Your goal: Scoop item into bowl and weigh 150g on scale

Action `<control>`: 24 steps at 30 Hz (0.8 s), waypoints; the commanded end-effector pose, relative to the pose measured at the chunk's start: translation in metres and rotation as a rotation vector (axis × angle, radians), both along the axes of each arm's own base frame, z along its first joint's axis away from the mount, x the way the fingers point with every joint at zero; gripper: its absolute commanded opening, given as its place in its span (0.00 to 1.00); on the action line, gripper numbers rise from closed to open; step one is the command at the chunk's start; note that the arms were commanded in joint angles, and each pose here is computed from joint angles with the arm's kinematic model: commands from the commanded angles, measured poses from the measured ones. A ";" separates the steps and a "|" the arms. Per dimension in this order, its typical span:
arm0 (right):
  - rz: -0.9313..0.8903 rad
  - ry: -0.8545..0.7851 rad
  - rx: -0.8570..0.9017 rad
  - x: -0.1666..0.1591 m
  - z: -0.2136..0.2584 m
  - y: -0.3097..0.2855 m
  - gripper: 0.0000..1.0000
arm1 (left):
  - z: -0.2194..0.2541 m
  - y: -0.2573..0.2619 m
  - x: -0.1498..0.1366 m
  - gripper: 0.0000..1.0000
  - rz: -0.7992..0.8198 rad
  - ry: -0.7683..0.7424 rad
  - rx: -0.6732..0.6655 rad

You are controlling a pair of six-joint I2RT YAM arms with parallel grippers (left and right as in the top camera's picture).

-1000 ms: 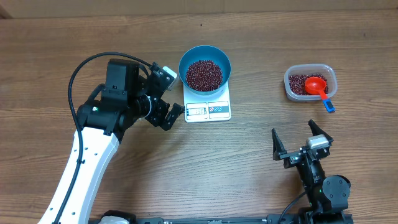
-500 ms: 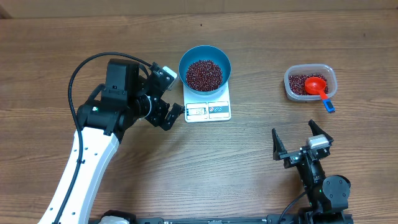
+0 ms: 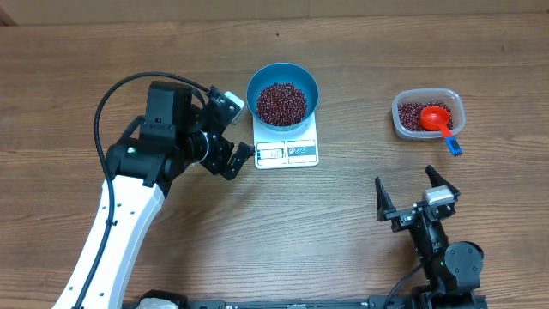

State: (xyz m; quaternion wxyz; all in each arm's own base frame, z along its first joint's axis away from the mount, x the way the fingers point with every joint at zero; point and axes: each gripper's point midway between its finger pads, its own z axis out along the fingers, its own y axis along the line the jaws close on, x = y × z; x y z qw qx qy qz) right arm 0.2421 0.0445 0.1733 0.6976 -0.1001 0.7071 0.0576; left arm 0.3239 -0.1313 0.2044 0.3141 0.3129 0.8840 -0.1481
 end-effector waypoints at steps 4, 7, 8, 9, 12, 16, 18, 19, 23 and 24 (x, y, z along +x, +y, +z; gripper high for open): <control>-0.003 -0.004 0.008 0.000 -0.001 0.000 1.00 | 0.005 0.000 0.001 1.00 -0.010 -0.021 0.006; -0.003 -0.004 0.008 0.000 -0.001 0.000 1.00 | 0.006 0.000 0.003 1.00 -0.004 -0.027 -0.001; -0.003 -0.004 0.008 0.000 -0.001 0.000 1.00 | 0.006 0.000 0.003 1.00 -0.003 -0.026 0.001; -0.003 -0.005 0.008 0.000 -0.001 0.000 1.00 | 0.006 0.000 0.003 1.00 -0.003 -0.026 0.001; -0.003 -0.004 0.008 0.000 -0.001 0.000 1.00 | 0.009 0.000 0.002 1.00 -0.003 -0.033 -0.001; -0.003 -0.004 0.008 0.000 -0.001 0.000 1.00 | 0.014 0.000 0.002 1.00 -0.003 -0.054 -0.005; -0.003 -0.005 0.008 0.000 -0.001 0.000 1.00 | 0.024 0.000 0.004 0.99 -0.002 -0.096 -0.014; -0.003 -0.005 0.008 0.000 -0.001 0.000 1.00 | 0.030 0.000 0.005 1.00 -0.002 -0.119 -0.019; -0.003 -0.005 0.008 0.000 -0.001 0.000 1.00 | 0.051 0.007 0.001 1.00 0.021 -0.196 -0.008; -0.003 -0.004 0.008 0.000 -0.001 0.000 1.00 | 0.055 0.010 0.001 1.00 0.035 -0.214 0.003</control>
